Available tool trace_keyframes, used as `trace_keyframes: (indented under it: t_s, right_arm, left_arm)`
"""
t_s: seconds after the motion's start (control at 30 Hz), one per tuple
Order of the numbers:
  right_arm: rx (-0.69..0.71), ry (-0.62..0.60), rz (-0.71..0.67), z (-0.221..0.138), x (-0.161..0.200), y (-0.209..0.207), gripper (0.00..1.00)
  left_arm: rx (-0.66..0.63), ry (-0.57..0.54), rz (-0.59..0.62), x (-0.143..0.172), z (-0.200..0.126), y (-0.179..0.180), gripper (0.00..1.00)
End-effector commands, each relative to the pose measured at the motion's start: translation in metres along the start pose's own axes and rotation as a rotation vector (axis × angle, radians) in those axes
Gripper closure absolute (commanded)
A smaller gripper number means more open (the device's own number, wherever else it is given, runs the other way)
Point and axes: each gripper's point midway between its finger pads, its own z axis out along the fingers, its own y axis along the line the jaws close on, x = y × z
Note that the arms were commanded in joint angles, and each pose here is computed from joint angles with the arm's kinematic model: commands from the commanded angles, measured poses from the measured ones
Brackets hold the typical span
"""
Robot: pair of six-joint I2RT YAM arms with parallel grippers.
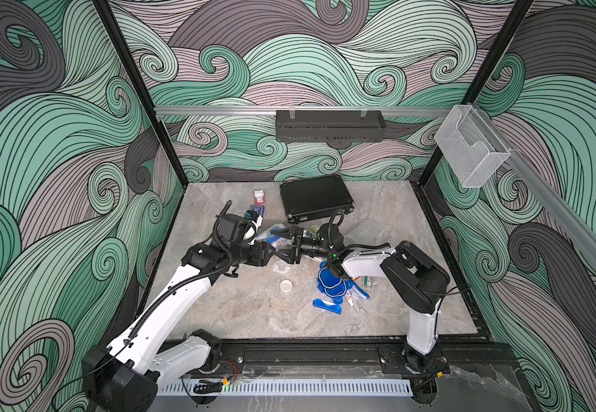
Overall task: Take out toiletry kits
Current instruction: 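Pour the toiletry kits out of the container.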
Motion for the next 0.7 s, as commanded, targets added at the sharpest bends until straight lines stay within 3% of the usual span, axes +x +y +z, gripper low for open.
trace_keyframes:
  t_s: [0.0, 0.1, 0.3, 0.67]
  right_arm:
    - [-0.105, 0.102, -0.042, -0.004, 0.039, 0.042, 0.49]
    - [-0.092, 0.101, -0.04, -0.004, 0.037, 0.038, 0.43]
    - [-0.048, 0.062, -0.049, -0.021, 0.022, 0.024, 0.21]
    - [0.063, -0.007, -0.062, -0.064, -0.016, -0.005, 0.09]
  left_arm:
    - [0.015, -0.01, -0.012, -0.008, -0.005, -0.004, 0.67]
    - [0.023, -0.012, -0.011, -0.007, -0.011, -0.006, 0.72]
    - [0.025, 0.036, -0.009, 0.003, -0.024, -0.008, 0.85]
    - [0.017, 0.159, -0.015, 0.038, -0.032, -0.005, 0.9]
